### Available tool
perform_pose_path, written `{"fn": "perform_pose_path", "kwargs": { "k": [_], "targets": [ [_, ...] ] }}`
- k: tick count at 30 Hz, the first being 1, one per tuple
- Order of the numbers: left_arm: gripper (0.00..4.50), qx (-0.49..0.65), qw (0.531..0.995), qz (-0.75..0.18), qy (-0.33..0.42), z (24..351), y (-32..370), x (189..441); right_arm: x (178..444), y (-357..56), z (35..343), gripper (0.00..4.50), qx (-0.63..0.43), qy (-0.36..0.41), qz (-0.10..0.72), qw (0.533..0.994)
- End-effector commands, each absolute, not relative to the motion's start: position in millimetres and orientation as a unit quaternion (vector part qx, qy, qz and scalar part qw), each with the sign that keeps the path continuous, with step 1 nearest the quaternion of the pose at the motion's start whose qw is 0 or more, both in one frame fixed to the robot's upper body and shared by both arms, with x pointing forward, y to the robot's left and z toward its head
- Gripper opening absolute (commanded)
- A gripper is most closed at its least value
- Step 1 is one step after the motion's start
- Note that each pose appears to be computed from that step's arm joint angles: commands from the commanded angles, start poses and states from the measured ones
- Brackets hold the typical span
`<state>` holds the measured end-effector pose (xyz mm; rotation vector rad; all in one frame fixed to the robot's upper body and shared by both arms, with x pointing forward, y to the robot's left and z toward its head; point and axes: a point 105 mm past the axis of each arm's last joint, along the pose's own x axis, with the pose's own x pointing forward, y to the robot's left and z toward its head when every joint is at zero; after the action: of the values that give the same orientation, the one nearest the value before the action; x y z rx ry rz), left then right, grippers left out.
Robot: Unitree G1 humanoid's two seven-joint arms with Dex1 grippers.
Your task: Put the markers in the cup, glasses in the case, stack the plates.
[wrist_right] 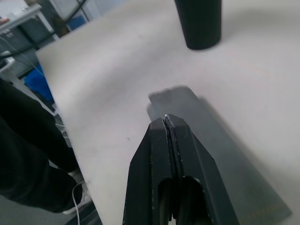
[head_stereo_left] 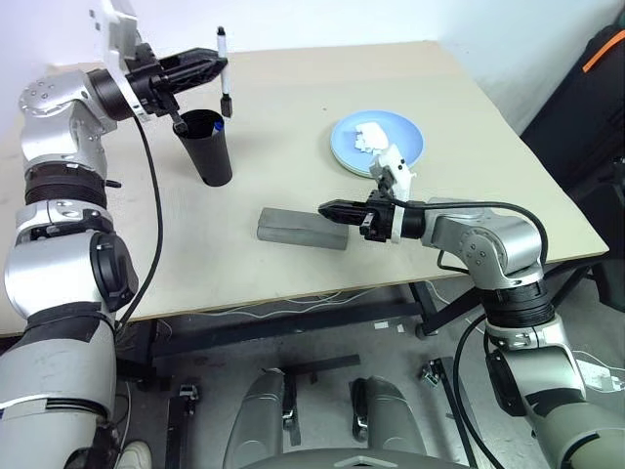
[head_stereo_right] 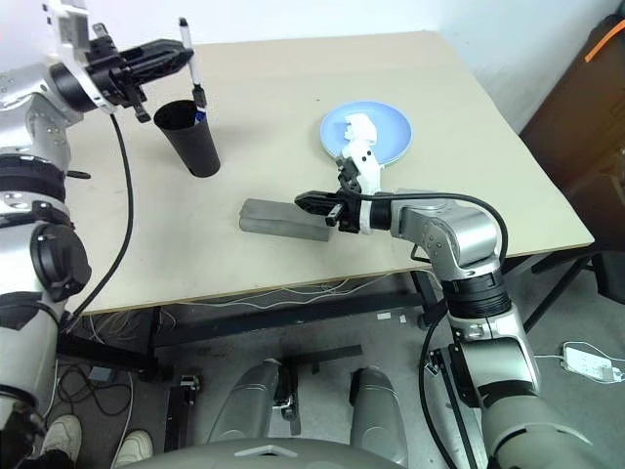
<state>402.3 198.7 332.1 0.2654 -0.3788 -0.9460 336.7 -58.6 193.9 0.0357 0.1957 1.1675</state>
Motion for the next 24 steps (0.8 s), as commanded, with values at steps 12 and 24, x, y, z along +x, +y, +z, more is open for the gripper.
{"fn": "perform_pose_path", "kwargs": {
  "k": [12,24],
  "targets": [
    [0.0,0.133,0.921,-0.289,-0.222,335,242,413,331,-55,225,3.06,0.004,0.028,0.573,0.819],
    [0.0,0.073,0.946,-0.215,-0.232,324,237,437,332,-56,225,3.35,-0.007,0.016,0.566,0.825]
  ]
}}
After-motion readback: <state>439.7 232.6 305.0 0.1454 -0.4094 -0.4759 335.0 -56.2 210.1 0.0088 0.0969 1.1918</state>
